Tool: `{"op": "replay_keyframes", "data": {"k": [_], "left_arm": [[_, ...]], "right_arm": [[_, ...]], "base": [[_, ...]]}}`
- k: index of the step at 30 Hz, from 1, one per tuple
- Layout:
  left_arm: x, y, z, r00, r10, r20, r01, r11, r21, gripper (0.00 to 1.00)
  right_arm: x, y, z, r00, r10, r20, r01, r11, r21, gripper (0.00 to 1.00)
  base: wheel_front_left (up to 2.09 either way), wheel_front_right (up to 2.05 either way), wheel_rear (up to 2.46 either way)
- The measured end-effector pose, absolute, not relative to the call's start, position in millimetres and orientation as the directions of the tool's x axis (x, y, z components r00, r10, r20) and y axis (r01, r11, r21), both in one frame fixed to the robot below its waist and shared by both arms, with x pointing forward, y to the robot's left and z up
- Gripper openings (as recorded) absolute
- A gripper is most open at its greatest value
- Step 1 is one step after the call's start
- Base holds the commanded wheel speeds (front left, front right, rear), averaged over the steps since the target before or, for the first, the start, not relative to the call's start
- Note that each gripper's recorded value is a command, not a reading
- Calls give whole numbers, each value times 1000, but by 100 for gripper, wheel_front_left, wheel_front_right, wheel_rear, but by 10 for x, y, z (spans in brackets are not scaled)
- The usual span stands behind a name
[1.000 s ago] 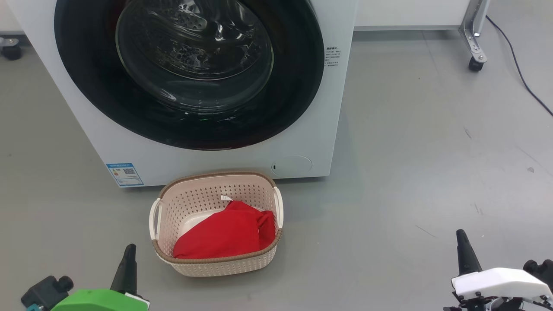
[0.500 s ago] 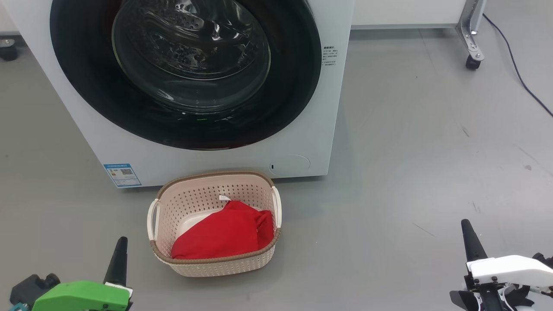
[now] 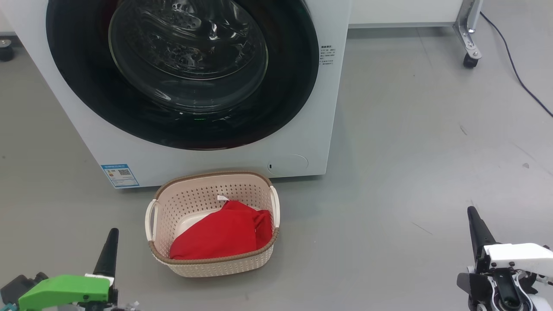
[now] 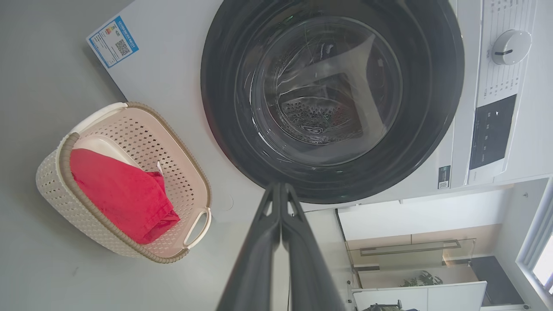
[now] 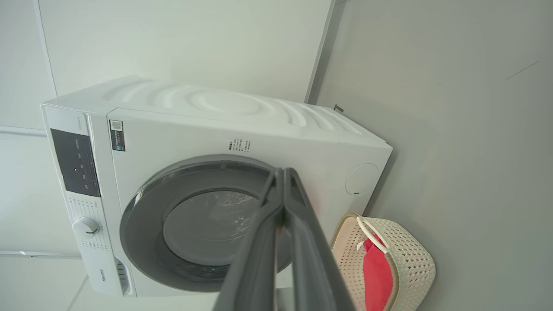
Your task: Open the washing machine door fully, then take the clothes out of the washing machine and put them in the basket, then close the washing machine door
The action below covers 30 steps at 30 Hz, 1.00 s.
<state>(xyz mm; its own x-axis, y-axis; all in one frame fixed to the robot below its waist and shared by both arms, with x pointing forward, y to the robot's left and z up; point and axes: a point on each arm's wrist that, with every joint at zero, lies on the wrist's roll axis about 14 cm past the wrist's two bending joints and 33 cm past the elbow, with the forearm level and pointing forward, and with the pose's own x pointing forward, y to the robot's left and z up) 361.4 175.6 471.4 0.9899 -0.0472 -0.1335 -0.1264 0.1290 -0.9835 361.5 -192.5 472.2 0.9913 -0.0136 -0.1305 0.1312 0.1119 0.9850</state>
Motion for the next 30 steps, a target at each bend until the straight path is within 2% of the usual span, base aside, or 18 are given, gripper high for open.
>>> {"op": "replay_keyframes", "data": {"k": [12, 30], "left_arm": [[3702, 1840, 4775, 995, -22, -101, -101, -21, -995, 0], [3697, 1841, 4737, 993, -26, -111, -111, -21, -994, 0]], "right_arm": [[3717, -2021, 4808, 995, -26, -94, 94, -16, 995, 0], [3719, -2033, 4785, 995, -30, -98, 97, -17, 995, 0]], "base": [[0, 0, 0], [0, 0, 0]]}}
